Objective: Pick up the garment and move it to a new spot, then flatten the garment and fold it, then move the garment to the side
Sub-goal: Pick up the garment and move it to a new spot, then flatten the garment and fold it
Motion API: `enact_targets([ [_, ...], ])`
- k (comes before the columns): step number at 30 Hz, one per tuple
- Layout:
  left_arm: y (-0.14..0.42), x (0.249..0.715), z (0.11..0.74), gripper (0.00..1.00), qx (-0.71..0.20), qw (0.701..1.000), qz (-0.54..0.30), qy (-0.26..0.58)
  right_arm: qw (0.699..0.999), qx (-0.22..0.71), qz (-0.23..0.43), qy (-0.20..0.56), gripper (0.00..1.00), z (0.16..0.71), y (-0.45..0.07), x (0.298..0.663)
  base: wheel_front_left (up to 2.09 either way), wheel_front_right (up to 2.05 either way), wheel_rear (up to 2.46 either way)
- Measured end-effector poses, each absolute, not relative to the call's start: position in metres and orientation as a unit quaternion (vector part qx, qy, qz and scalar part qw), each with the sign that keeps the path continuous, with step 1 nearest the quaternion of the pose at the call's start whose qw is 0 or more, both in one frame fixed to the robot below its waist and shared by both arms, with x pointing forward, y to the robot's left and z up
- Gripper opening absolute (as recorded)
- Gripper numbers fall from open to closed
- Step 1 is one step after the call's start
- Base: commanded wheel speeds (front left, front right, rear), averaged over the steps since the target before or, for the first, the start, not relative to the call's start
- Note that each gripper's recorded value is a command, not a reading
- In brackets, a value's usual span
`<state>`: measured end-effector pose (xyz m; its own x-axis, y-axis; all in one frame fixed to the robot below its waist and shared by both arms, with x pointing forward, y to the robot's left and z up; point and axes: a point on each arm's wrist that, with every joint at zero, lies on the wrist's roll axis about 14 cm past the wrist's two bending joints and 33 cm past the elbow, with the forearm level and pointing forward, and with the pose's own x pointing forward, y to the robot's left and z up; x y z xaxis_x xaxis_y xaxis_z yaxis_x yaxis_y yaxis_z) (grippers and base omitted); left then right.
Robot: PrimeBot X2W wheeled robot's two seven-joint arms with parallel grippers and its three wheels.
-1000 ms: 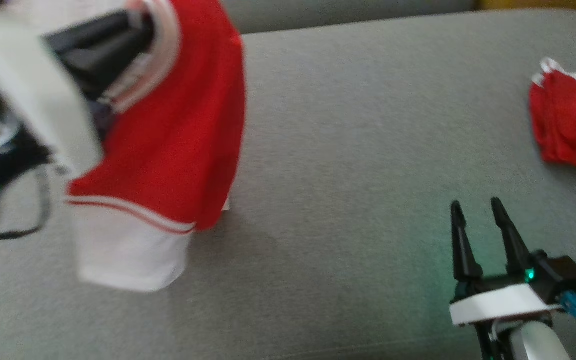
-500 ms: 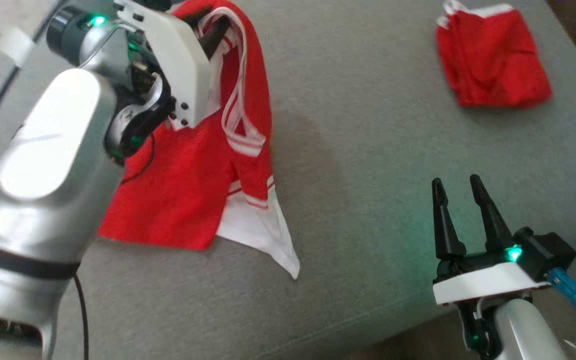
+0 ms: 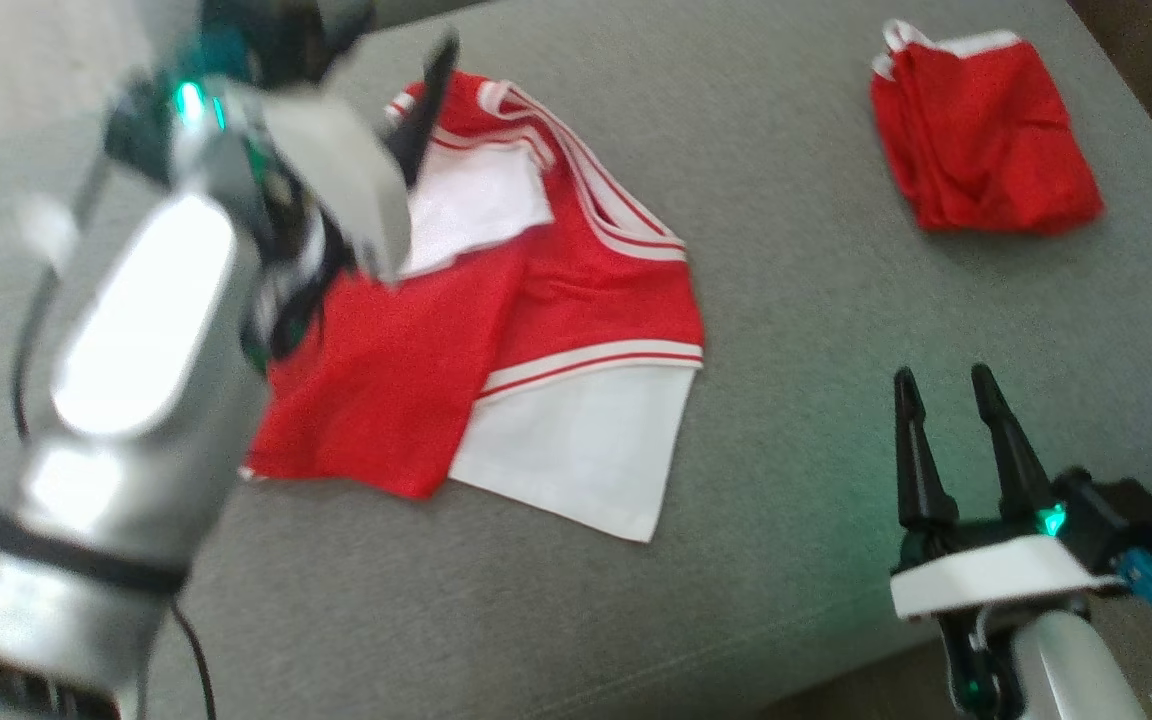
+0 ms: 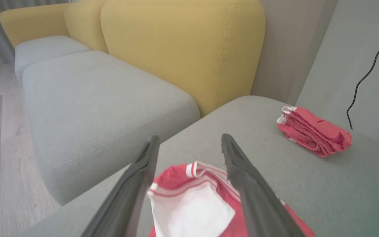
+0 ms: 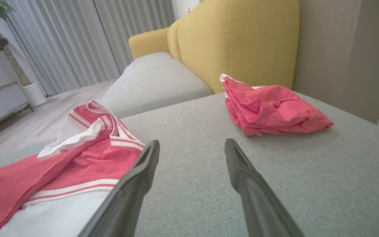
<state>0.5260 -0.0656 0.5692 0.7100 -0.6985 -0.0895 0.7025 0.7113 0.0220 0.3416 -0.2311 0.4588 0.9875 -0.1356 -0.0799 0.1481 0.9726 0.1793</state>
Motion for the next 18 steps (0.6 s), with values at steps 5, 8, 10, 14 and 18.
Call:
enact_targets([
  [5, -0.023, 0.489, 0.541, 1.0, 0.008, 0.947, -0.318, 0.041, 0.994, 0.085, -0.056, 0.039, 1.0, 0.456, -0.221, 0.334, 0.0, 0.0, 0.0],
  [8, 0.004, 0.463, 0.526, 1.0, -0.007, 0.963, -0.266, 0.04, 0.995, 0.075, -0.045, 0.037, 1.0, 0.457, -0.216, 0.334, 0.0, 0.0, 0.0],
  [10, 0.017, 0.442, 0.507, 1.0, -0.014, 0.968, -0.242, 0.058, 0.996, 0.069, -0.036, 0.032, 1.0, 0.461, -0.212, 0.336, 0.0, 0.0, 0.0],
  [14, 0.019, 0.397, 0.463, 1.0, -0.011, 0.965, -0.236, 0.113, 0.998, 0.06, -0.01, 0.024, 1.0, 0.465, -0.198, 0.347, 0.0, 0.0, 0.0],
  [18, 0.003, 0.379, 0.442, 1.0, -0.012, 0.957, -0.252, 0.141, 0.998, 0.058, -0.001, 0.033, 1.0, 0.46, -0.193, 0.352, 0.0, 0.0, 0.0],
])
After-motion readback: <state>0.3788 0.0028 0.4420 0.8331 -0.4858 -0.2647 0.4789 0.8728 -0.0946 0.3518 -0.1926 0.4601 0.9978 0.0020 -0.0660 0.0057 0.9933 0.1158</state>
